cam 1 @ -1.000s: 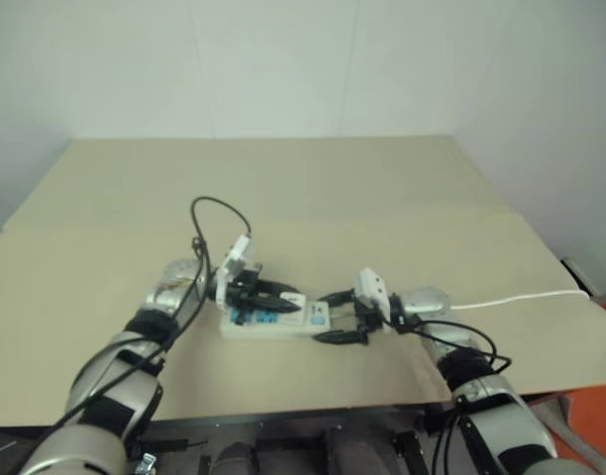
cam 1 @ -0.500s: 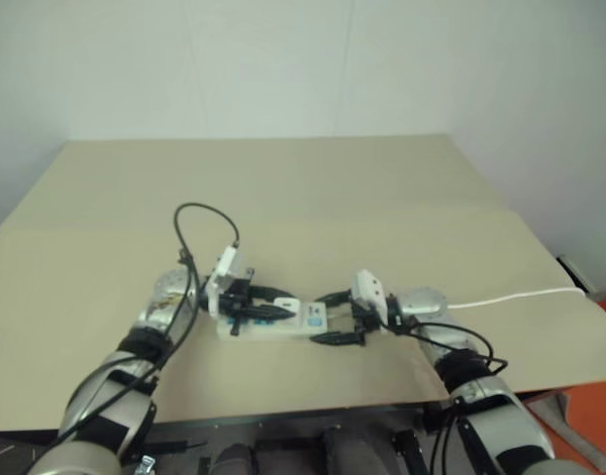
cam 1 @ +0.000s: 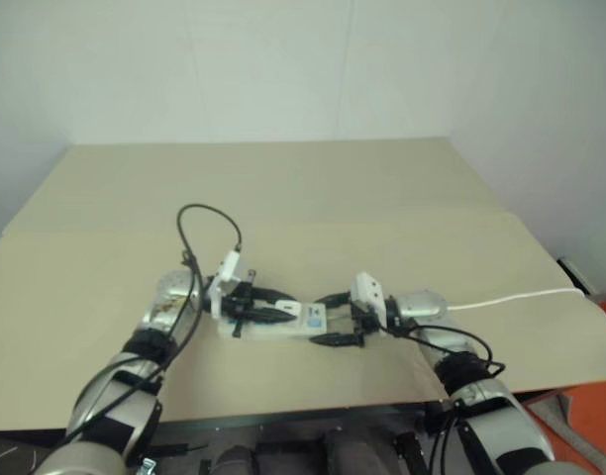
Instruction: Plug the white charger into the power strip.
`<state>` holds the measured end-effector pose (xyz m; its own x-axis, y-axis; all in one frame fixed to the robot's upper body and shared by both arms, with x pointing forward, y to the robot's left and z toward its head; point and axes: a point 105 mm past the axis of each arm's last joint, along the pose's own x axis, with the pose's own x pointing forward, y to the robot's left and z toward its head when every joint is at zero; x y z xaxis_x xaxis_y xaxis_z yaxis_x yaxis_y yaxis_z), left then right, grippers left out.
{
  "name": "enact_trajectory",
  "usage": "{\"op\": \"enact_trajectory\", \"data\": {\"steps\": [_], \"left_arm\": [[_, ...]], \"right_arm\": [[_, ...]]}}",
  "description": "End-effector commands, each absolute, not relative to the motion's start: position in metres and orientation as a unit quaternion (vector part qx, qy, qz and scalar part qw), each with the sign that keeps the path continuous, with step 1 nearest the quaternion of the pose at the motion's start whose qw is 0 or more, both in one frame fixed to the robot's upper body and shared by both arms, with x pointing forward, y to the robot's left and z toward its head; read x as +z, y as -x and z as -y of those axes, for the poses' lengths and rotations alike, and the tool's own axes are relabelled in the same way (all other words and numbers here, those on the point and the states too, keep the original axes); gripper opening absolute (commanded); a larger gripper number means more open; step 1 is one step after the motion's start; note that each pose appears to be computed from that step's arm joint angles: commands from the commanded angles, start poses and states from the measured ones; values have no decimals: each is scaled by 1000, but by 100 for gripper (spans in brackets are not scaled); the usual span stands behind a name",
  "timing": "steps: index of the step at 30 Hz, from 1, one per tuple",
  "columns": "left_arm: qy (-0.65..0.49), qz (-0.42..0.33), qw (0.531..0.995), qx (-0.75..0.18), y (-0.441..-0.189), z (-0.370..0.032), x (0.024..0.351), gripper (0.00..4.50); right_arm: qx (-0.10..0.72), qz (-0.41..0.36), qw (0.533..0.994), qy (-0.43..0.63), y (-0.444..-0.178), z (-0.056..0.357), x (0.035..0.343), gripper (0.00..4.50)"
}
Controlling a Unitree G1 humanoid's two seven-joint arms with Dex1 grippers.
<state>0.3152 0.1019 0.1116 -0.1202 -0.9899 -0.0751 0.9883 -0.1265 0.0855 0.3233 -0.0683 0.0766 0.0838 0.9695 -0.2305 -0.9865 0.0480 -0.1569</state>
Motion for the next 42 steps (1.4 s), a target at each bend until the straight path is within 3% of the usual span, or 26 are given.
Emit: {"op": "enact_trajectory", "data": {"steps": [1,10,18,21,27,34,42], "left_arm": [[-56,-49,669,-740,-310,-113,85,176],[-76,-30,667,-740,-309,-117,94,448],[-114,2,689,-716,-313,-143,129,448],[-116,37,715,-689,-315,-162,153,450],[-148,45,748,-646,-307,-191,169,450],[-182,-4,789,-586,-281,-241,164,450],[-196,-34,819,-539,-252,-275,173,450]], "right_arm": [[673,-37,726,136,-322,72,74,343],[673,-37,726,139,-324,72,75,343],[669,-34,731,134,-326,73,76,343],[675,-28,724,140,-324,75,77,433],[657,1,738,154,-325,91,88,444],[608,23,767,206,-312,155,126,444],[552,-20,799,238,-281,229,154,444]]}}
